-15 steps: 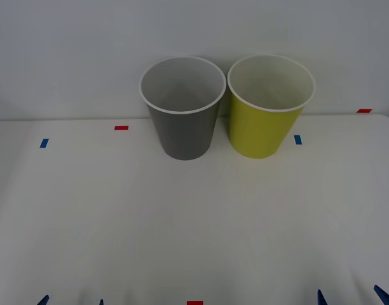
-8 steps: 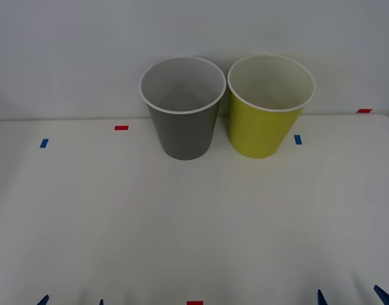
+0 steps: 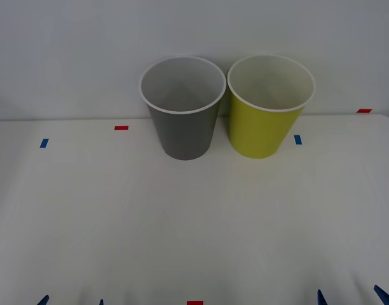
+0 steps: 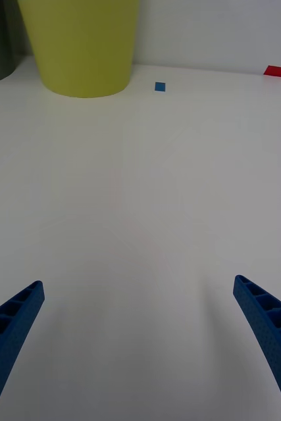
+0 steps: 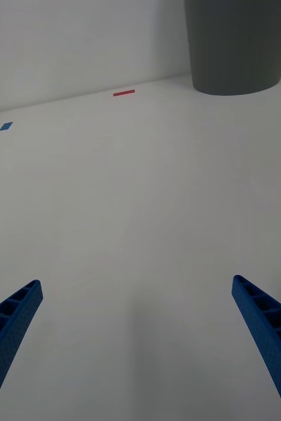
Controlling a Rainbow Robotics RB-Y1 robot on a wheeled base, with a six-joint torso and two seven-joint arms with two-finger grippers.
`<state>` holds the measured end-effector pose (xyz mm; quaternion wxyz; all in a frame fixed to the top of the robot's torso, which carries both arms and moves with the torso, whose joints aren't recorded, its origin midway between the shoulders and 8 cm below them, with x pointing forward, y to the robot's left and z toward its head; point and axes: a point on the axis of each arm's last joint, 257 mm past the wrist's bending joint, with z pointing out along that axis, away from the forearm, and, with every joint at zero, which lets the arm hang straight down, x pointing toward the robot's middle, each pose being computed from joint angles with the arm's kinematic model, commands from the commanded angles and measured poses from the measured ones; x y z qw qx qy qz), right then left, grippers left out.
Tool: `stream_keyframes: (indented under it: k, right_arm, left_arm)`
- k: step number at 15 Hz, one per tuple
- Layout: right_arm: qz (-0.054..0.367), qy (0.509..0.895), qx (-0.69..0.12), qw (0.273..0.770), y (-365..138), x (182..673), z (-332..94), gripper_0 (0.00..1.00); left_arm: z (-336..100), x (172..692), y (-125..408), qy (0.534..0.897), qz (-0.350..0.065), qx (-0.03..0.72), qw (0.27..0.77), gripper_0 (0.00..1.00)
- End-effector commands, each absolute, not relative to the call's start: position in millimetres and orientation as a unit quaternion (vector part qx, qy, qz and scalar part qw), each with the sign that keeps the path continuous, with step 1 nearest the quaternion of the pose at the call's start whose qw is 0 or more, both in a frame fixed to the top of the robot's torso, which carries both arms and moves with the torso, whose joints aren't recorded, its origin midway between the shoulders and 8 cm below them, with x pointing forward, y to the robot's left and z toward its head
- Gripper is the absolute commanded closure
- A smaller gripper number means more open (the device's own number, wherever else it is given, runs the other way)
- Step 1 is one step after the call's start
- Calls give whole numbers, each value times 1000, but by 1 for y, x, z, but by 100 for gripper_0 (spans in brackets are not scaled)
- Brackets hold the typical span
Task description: Put cans in the gray bin and PET bottles in the light green bin.
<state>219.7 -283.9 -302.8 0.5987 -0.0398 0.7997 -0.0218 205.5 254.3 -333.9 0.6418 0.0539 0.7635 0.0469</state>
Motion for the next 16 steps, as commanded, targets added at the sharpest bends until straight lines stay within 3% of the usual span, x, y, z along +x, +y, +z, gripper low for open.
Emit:
stream_keyframes:
  k: [1,16]
  right_arm:
    - [-22,800,-40,599,-284,220,-303,0]
    - [-22,800,-40,599,-284,220,-303,0]
  left_arm:
    - [-334,205,254,764,47,54,642,0]
    - [-334,205,254,764,47,54,642,0]
